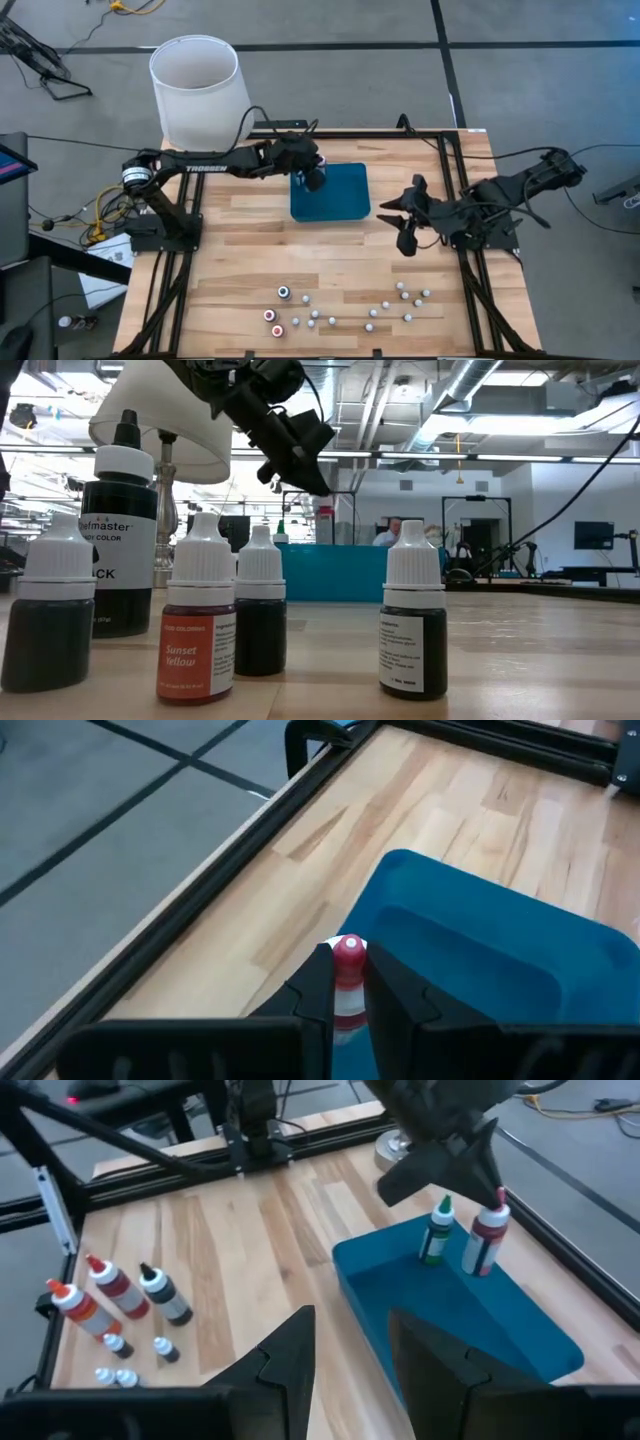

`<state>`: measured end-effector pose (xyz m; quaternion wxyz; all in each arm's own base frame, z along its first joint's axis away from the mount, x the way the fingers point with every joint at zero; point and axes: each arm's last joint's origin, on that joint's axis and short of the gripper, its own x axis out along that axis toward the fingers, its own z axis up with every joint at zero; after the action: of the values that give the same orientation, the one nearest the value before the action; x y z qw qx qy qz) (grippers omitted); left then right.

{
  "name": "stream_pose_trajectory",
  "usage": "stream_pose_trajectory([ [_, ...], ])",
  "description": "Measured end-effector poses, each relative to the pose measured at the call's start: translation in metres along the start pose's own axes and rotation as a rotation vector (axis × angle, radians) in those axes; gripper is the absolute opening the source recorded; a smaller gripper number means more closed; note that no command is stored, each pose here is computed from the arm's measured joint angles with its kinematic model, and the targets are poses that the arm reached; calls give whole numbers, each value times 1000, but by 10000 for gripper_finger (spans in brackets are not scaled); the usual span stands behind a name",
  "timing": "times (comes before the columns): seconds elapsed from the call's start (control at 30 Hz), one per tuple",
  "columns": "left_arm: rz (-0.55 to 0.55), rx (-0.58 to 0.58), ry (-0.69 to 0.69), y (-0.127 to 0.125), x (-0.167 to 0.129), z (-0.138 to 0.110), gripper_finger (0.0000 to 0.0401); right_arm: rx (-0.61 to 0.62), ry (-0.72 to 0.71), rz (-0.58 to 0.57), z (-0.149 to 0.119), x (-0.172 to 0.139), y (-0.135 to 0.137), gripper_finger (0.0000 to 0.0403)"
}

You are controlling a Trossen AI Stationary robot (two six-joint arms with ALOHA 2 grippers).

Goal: Pick & Place food coloring
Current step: Put the large pink food coloring bottle into the bin

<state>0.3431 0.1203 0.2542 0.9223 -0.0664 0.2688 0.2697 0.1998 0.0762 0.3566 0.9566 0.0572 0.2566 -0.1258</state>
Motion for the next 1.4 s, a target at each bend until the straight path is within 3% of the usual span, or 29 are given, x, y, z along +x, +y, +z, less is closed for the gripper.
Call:
stream_pose_trajectory([
  [0.43,18,126,106,4,0,-10,30,12,3,-18,1,4,-2,118],
  [0.83,33,100,130,15,3,-12,31,18,-6,-14,2,4,-2,118],
  [1.07,-9,94,210,8,27,-31,31,24,-15,-10,3,4,-2,118],
  [1.4,49,130,150,2,27,-26,31,38,-16,-2,3,3,0,118],
])
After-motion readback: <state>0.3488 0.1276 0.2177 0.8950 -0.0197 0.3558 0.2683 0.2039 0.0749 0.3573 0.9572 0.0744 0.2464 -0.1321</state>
